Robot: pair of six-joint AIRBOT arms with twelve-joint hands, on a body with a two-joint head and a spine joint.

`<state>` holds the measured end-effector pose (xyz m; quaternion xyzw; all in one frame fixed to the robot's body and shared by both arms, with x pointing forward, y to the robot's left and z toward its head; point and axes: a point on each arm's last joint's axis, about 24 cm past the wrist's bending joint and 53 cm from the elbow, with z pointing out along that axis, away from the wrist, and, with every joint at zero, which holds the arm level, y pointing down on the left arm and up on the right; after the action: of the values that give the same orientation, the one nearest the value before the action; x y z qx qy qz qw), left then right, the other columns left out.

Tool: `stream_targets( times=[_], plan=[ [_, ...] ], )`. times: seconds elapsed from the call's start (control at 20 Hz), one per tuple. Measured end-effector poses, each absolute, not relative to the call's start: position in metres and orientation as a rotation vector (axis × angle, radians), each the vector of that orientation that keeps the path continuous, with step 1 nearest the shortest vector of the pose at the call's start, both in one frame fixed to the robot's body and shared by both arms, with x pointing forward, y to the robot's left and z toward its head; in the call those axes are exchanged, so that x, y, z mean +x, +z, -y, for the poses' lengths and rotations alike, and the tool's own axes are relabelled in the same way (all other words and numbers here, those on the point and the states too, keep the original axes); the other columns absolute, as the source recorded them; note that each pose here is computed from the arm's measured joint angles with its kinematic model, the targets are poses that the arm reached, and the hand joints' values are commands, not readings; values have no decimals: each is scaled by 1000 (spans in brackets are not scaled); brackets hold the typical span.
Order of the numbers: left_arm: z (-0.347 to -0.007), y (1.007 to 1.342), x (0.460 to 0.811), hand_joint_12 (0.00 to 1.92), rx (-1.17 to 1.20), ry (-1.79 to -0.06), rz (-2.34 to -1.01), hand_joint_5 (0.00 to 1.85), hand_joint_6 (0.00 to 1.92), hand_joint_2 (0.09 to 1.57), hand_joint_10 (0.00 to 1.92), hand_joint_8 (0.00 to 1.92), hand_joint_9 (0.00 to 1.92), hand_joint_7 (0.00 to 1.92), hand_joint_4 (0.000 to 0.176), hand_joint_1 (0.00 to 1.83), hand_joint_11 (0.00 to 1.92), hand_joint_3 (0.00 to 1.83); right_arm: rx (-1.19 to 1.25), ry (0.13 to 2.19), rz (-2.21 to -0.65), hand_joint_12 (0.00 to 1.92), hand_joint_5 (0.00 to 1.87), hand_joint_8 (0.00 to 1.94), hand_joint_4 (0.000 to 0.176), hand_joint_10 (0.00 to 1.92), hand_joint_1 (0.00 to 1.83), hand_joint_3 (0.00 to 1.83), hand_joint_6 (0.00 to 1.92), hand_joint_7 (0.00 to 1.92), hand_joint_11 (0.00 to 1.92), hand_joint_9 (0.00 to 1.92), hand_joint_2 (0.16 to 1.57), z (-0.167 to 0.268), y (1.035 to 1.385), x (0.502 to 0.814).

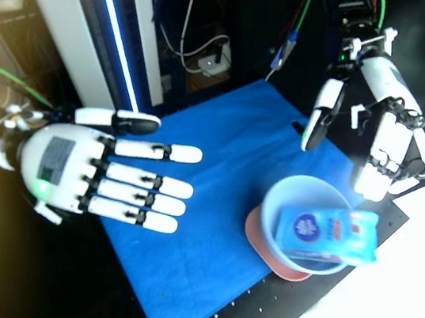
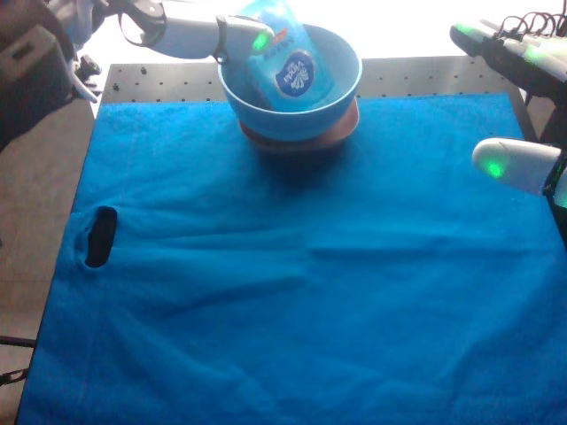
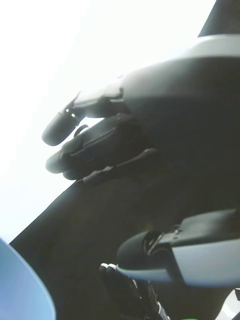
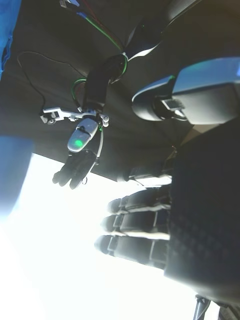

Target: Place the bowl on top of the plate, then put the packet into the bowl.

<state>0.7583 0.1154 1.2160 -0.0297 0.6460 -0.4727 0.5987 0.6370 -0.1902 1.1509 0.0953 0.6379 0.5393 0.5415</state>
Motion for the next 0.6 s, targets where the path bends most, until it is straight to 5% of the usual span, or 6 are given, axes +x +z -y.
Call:
stream_targets(
  times=[0.3,0.35,0.45,0.5,0.6],
  plan=[
    [-136,1219,737,962,-61,-1118,-1458,425,1,978,0,1,471,510,100,844,14,0,231,1279,-1526,0,0,0,174,0,166,1,0,0,0,0,1198,191,1147,636],
    [-143,1216,729,878,-58,-1121,-1456,382,0,965,0,0,401,455,116,809,2,0,231,1280,-1523,0,0,0,170,0,161,4,0,0,0,0,1208,191,1148,636],
    [-159,1203,717,579,-87,-1121,-1467,267,3,960,1,3,206,255,109,750,0,0,232,1278,-1524,0,0,0,173,0,157,8,0,0,0,0,1220,192,1150,636],
    [-168,1198,711,337,-106,-1120,-1472,210,1,974,0,0,110,158,121,743,0,3,229,1278,-1522,0,0,0,175,0,154,4,0,0,0,0,1215,193,1152,635],
    [-189,1193,695,94,-139,-1117,-1463,167,2,973,6,3,16,92,105,755,0,1,230,1280,-1517,0,0,0,156,0,185,7,0,0,0,0,1229,194,1155,634]
  ],
)
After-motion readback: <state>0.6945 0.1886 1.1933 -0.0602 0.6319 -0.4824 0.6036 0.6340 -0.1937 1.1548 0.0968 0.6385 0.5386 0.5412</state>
